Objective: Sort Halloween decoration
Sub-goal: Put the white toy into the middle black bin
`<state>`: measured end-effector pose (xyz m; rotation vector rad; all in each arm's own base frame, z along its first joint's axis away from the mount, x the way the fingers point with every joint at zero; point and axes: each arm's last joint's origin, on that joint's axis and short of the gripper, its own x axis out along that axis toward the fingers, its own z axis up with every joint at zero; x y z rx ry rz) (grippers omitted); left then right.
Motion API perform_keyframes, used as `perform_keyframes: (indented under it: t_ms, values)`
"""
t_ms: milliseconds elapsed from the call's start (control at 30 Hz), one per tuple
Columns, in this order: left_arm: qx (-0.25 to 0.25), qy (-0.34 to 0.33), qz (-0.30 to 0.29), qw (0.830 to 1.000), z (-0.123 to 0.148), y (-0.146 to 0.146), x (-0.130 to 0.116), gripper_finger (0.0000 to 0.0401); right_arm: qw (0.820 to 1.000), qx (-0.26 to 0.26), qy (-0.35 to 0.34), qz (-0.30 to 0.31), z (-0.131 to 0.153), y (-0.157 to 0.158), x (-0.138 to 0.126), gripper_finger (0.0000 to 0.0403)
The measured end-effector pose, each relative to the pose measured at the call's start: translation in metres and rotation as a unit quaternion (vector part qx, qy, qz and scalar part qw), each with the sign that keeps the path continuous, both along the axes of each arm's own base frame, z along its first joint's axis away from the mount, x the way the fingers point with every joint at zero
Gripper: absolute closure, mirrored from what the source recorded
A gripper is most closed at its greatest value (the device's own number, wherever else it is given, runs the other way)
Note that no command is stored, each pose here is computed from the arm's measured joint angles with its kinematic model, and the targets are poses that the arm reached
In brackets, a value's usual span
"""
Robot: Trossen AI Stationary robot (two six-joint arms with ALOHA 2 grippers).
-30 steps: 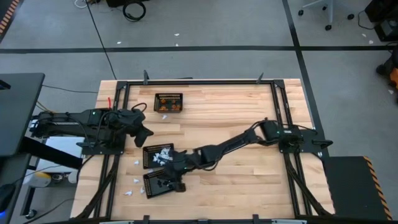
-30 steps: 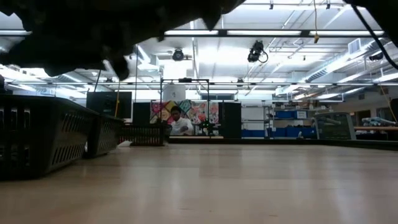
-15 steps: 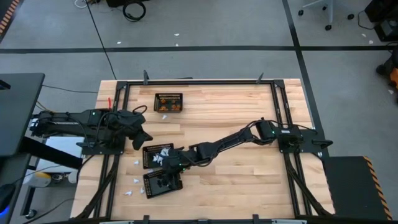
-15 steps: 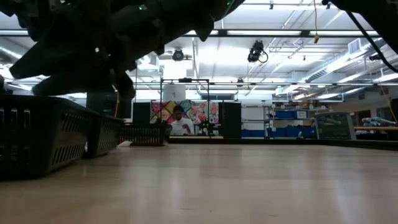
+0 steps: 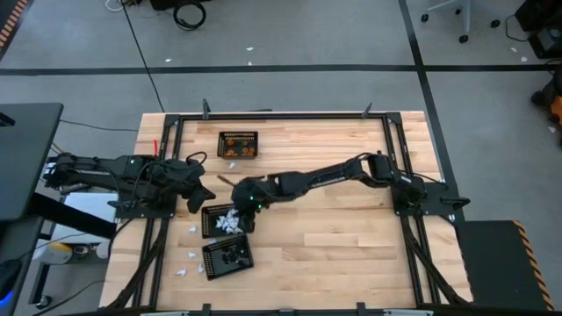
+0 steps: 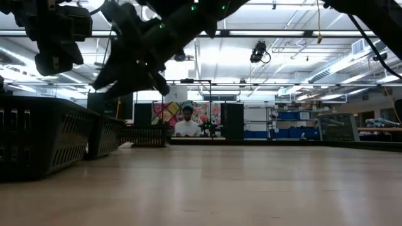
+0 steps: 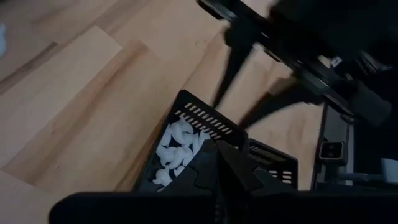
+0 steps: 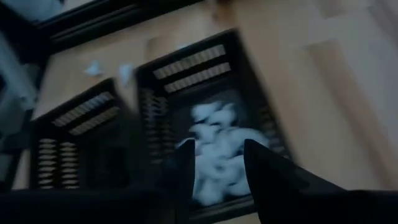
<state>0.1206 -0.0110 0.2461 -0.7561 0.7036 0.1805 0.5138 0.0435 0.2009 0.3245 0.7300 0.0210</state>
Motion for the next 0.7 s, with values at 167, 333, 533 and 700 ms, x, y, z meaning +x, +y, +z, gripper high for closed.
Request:
perform_keyframes:
  t_ms: [167,333,533,700]
  values:
    - [0.009,-0.001,0.011,1.0,0.0,0.001,0.0,0.0383,1.0,-0.013,0.003,-0.017,-0.003,-0.029,0.001,0.026]
    - [0.037,-0.003,0.045,0.998,0.0,0.003,0.0,0.0383,0.999,-0.013,-0.002,-0.044,-0.003,-0.057,0.002,0.0259]
    - [0.061,-0.001,0.125,0.99,-0.001,0.008,0.003,0.0383,0.997,-0.048,-0.014,-0.05,-0.007,-0.094,-0.001,0.0245]
    - [0.07,0.035,0.162,0.984,-0.009,0.012,0.013,0.0383,0.996,-0.039,-0.054,-0.064,-0.027,-0.121,-0.006,0.0209]
